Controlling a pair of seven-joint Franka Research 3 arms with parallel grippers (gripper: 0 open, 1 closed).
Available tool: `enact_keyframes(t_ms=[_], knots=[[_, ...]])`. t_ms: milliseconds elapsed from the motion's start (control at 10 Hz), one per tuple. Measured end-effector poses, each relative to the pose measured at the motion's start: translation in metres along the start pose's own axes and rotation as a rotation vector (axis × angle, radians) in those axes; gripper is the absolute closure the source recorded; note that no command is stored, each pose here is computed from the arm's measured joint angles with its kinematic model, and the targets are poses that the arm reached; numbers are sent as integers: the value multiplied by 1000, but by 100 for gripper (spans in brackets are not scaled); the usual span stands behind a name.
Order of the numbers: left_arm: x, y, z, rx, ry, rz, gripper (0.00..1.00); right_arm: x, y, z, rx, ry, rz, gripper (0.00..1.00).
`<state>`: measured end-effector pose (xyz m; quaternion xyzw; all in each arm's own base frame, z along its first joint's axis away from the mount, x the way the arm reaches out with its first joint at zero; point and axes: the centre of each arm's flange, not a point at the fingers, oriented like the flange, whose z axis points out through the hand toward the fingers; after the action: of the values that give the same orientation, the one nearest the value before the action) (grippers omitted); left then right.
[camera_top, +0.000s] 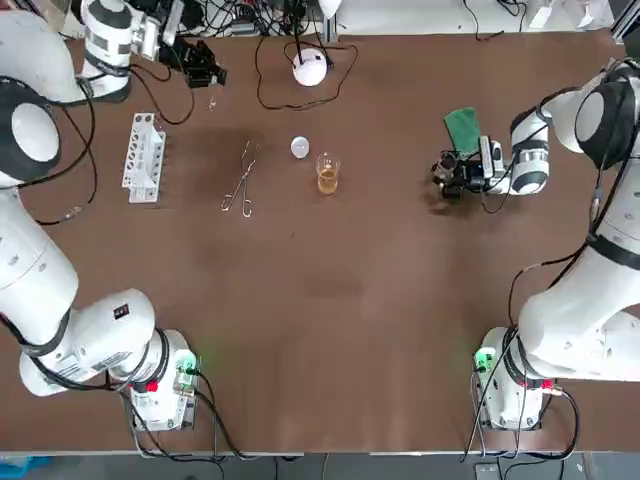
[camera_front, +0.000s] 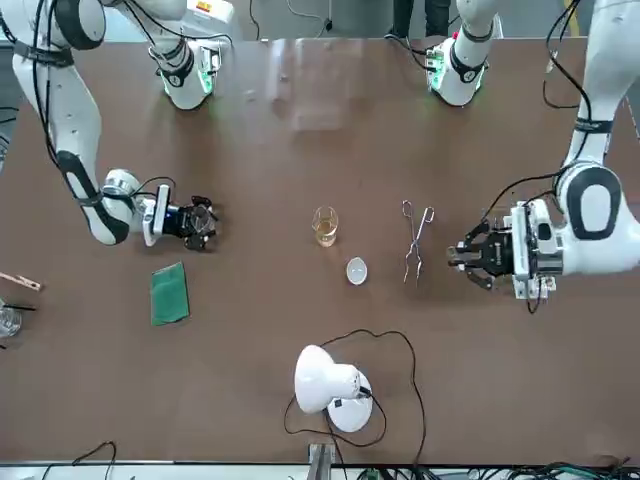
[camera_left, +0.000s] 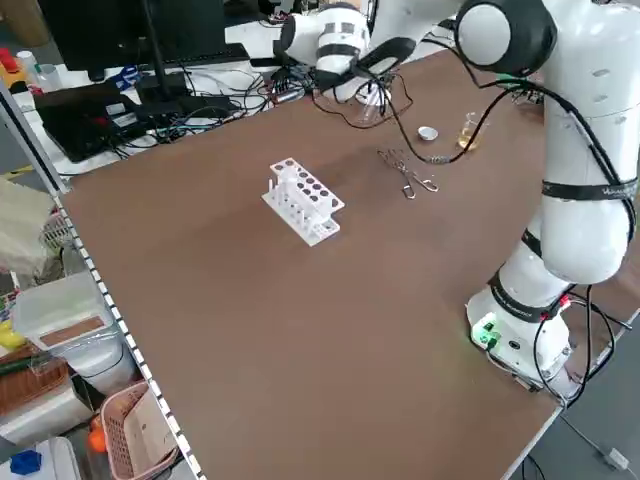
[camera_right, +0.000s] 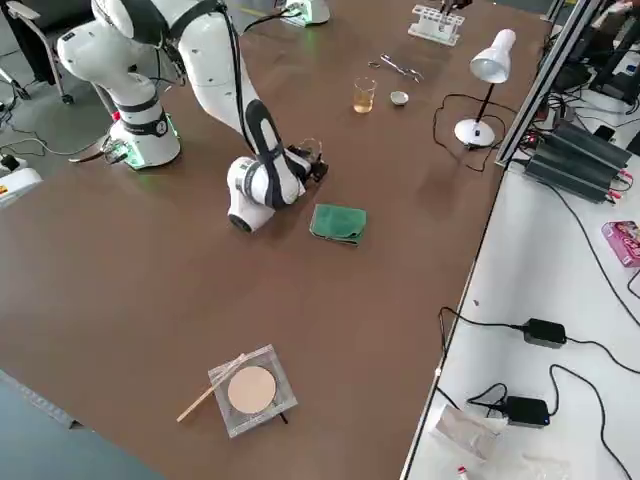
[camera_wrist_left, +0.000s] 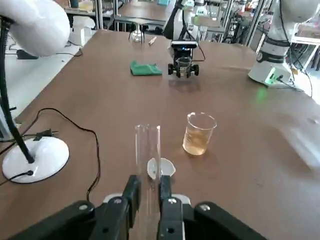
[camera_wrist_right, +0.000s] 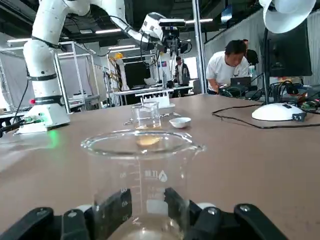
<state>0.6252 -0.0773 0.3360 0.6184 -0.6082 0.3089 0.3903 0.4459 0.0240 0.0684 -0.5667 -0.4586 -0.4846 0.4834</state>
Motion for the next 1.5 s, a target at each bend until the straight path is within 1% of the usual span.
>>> enact_keyframes(t_ms=[200, 500, 700, 1000, 1100, 1500], knots=[[35, 1, 60, 18, -71, -17, 79, 4, -1, 27, -20, 8, 6, 62], [75, 13, 135, 31, -138, 4, 79, 12, -3, 67, -51, 8, 5, 62], [83, 27, 170, 24, -170, 29, 79, 16, -6, 102, -81, 14, 10, 62], [83, 46, 209, 46, -225, 53, 79, 18, -17, 154, -133, 18, 39, 62], [83, 55, 222, 40, -240, 61, 79, 21, -20, 166, -145, 19, 47, 62], [92, 76, 256, -6, -307, 106, 79, 26, -18, 170, -159, 15, 44, 62]])
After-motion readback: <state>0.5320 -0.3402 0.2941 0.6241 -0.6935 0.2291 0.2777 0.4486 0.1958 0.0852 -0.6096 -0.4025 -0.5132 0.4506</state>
